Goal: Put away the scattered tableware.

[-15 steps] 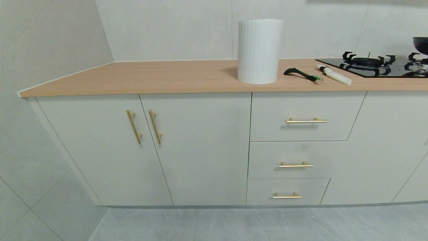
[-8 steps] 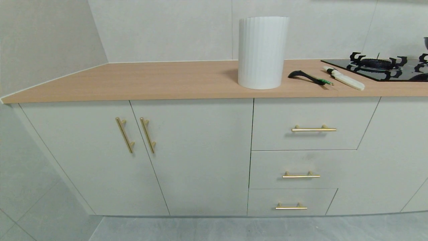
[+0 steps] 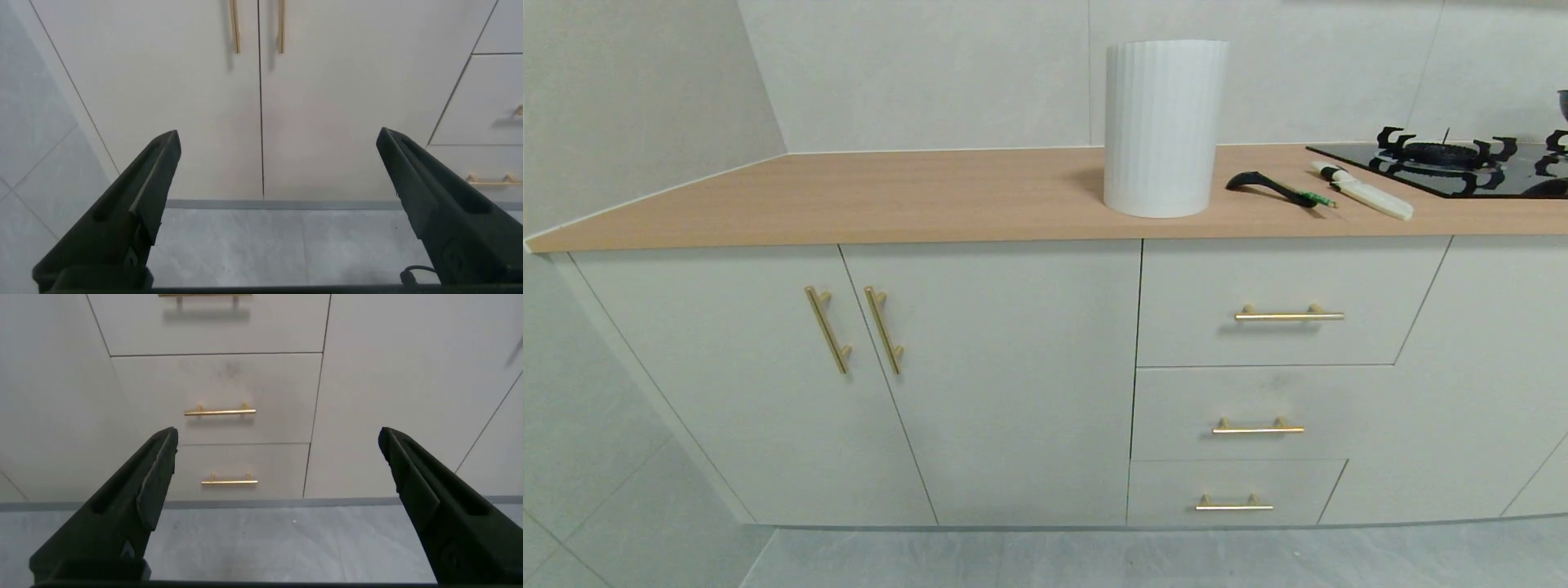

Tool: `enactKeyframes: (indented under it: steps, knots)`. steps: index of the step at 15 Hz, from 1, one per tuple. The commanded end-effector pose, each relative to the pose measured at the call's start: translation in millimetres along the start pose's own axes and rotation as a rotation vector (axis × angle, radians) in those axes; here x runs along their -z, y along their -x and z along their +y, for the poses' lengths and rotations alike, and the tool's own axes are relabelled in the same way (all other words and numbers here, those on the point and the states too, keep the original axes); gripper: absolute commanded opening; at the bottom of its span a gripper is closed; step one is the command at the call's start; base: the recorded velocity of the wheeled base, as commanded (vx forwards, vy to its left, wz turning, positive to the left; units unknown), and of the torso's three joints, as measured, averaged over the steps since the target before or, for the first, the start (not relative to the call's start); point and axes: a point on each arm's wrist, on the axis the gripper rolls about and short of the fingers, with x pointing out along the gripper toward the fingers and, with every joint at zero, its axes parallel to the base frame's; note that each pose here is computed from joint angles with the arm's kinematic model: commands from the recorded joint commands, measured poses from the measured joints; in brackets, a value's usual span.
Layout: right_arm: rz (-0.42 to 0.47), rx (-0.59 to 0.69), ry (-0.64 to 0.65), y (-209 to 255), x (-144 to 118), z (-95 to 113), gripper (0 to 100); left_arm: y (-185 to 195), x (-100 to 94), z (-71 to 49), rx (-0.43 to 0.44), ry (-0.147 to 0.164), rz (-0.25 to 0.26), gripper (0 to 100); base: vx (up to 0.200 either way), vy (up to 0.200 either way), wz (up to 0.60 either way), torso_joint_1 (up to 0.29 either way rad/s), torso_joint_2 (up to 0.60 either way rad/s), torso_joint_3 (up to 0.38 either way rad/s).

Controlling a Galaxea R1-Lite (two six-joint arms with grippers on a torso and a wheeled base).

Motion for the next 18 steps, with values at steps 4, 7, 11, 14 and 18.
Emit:
enactKeyframes:
  steps: [4, 7, 11, 14, 18]
  knots:
    - [0.030, -0.140, -0.034, -14, -66, 3, 100, 0, 0.2, 0.0, -0.001, 0.001, 0.001, 100, 0.000, 0.000, 0.00, 0.000, 0.00, 0.000]
    - [0.239, -0.207, -0.052, -46, -67, 5, 100, 0, 0.2, 0.0, -0.001, 0.001, 0.001, 100, 0.000, 0.000, 0.00, 0.000, 0.00, 0.000]
    - [0.491, -0.252, -0.062, -103, -72, 11, 100, 0, 0.2, 0.0, 0.000, 0.001, 0.001, 100, 0.000, 0.000, 0.00, 0.000, 0.00, 0.000]
    - [0.591, -0.328, -0.037, -177, -62, 32, 100, 0, 0.2, 0.0, -0.001, 0.001, 0.001, 100, 0.000, 0.000, 0.00, 0.000, 0.00, 0.000]
    - [0.608, -0.226, 0.004, -250, -32, 43, 100, 0, 0.2, 0.0, -0.001, 0.001, 0.001, 100, 0.000, 0.000, 0.00, 0.000, 0.00, 0.000]
